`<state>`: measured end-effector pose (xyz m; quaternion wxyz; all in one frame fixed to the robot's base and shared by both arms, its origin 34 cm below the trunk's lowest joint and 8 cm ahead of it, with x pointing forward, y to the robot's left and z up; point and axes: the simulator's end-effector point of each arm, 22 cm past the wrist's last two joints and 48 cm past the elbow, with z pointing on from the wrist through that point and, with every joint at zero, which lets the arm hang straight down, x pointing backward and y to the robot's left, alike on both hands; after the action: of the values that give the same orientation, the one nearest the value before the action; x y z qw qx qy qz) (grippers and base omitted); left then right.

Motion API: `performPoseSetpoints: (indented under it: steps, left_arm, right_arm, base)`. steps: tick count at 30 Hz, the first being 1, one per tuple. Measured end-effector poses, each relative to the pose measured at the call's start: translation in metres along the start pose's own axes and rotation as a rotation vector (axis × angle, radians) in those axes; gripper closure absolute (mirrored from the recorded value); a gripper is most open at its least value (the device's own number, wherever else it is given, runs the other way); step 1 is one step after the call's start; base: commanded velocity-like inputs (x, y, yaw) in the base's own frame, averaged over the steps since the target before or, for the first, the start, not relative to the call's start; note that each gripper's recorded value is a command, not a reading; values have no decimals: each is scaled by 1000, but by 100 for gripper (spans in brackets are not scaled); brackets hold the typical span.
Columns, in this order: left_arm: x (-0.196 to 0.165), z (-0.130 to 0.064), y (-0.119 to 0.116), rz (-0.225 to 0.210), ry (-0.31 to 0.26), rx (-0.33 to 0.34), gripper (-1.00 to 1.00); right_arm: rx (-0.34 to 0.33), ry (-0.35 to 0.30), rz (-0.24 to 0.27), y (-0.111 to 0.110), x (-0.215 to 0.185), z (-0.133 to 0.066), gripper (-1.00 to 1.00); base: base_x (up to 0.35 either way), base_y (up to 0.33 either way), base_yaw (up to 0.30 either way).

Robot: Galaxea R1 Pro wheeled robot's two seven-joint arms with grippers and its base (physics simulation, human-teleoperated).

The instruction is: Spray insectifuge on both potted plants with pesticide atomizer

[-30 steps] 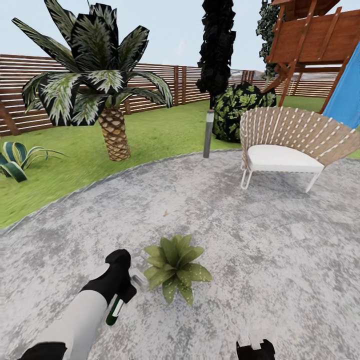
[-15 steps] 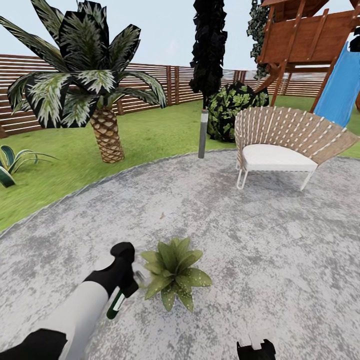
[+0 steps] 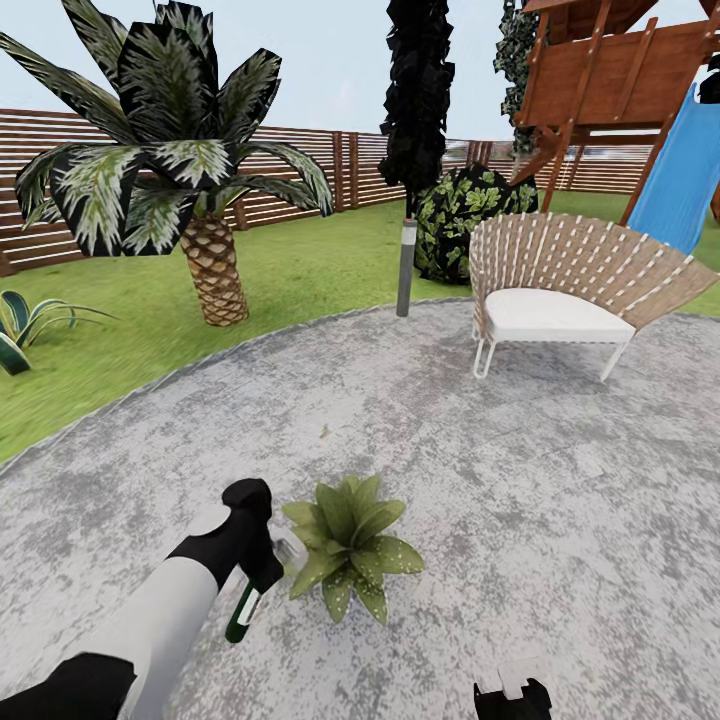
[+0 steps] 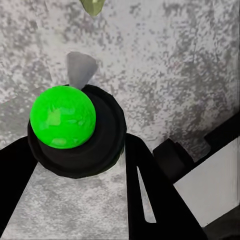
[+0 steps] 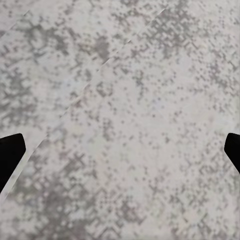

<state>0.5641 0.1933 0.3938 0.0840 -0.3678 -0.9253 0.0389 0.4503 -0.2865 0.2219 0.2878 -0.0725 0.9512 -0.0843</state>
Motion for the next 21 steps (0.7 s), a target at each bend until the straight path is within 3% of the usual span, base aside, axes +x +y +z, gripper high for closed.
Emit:
performPoseSetpoints:
  steps: [5,10,14,21]
  left_arm:
    - [-2,-3,3,3,-2,-9,100]
    - [-1,-2,1,3,1,-9,100]
    - [-2,-1,1,5,2,-11,100]
    - [7,6,2,3,21,-12,100]
  right_arm:
    - [0,1,0,0,0,0,-100]
    - [0,0,0,0,0,0,-100]
    - [0,1,0,0,0,0,-100]
    - [0,0,0,0,0,0,-100]
  base:
    - [-102,133,-27]
    - [31,304,-265]
    - [-168,259,-298]
    - [-28,34,-77]
